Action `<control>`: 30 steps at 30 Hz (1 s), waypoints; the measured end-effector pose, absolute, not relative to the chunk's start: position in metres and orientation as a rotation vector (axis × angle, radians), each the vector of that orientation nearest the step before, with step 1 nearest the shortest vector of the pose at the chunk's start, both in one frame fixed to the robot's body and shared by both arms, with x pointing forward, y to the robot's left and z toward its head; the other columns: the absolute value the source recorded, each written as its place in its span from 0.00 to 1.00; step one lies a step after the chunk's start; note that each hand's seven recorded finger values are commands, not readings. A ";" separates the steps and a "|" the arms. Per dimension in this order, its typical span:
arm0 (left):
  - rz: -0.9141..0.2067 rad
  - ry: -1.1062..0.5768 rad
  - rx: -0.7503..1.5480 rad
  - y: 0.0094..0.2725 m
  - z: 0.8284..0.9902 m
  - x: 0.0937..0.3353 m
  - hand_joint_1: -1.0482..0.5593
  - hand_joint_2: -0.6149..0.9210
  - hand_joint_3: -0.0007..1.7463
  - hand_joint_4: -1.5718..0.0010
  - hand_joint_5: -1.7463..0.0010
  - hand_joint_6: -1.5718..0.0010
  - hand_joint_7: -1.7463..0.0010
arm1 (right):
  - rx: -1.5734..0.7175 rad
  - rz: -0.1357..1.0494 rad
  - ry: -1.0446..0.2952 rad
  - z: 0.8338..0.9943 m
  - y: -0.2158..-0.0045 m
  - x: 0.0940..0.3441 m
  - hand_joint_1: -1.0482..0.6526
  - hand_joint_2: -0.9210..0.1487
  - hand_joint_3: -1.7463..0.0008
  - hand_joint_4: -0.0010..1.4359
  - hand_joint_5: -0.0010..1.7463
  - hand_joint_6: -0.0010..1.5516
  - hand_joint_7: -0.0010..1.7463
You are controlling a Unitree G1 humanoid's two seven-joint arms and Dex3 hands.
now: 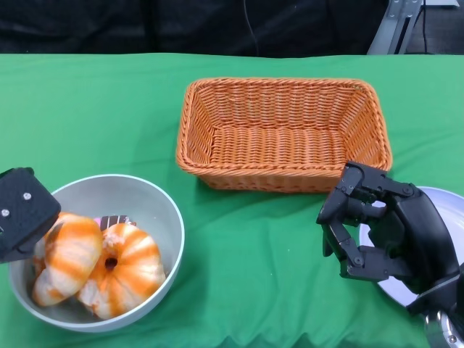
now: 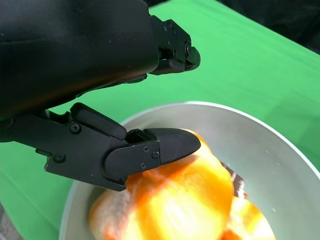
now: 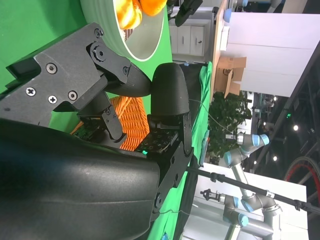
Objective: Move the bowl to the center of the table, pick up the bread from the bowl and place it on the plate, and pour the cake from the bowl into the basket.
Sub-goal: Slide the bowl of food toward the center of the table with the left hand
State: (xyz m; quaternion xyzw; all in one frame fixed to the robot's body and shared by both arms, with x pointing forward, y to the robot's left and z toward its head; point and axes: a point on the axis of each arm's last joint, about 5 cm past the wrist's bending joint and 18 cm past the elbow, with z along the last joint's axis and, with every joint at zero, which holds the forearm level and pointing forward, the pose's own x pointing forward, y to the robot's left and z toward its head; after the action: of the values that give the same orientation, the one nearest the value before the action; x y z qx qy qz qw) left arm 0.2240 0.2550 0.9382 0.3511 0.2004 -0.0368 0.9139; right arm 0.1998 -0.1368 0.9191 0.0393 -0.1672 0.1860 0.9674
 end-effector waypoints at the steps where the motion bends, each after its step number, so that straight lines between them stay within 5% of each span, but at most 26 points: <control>1: -0.085 0.415 0.690 0.257 0.938 0.224 0.28 1.00 0.41 0.92 0.99 0.94 1.00 | 0.079 0.376 -0.337 0.919 -0.137 0.200 0.49 0.36 0.39 0.54 1.00 0.47 0.79; 30: -0.121 0.554 0.356 0.270 0.925 0.238 0.24 1.00 0.41 0.87 0.98 0.89 0.98 | 0.079 0.376 -0.317 0.917 -0.137 0.199 0.49 0.35 0.40 0.53 1.00 0.47 0.79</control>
State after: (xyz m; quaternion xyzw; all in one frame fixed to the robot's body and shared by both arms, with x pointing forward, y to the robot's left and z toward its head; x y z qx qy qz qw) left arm 0.2380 0.2697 0.9245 0.1746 0.2719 -0.0592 0.9445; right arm 0.1986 -0.1365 0.9173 0.0392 -0.1568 0.1860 0.9692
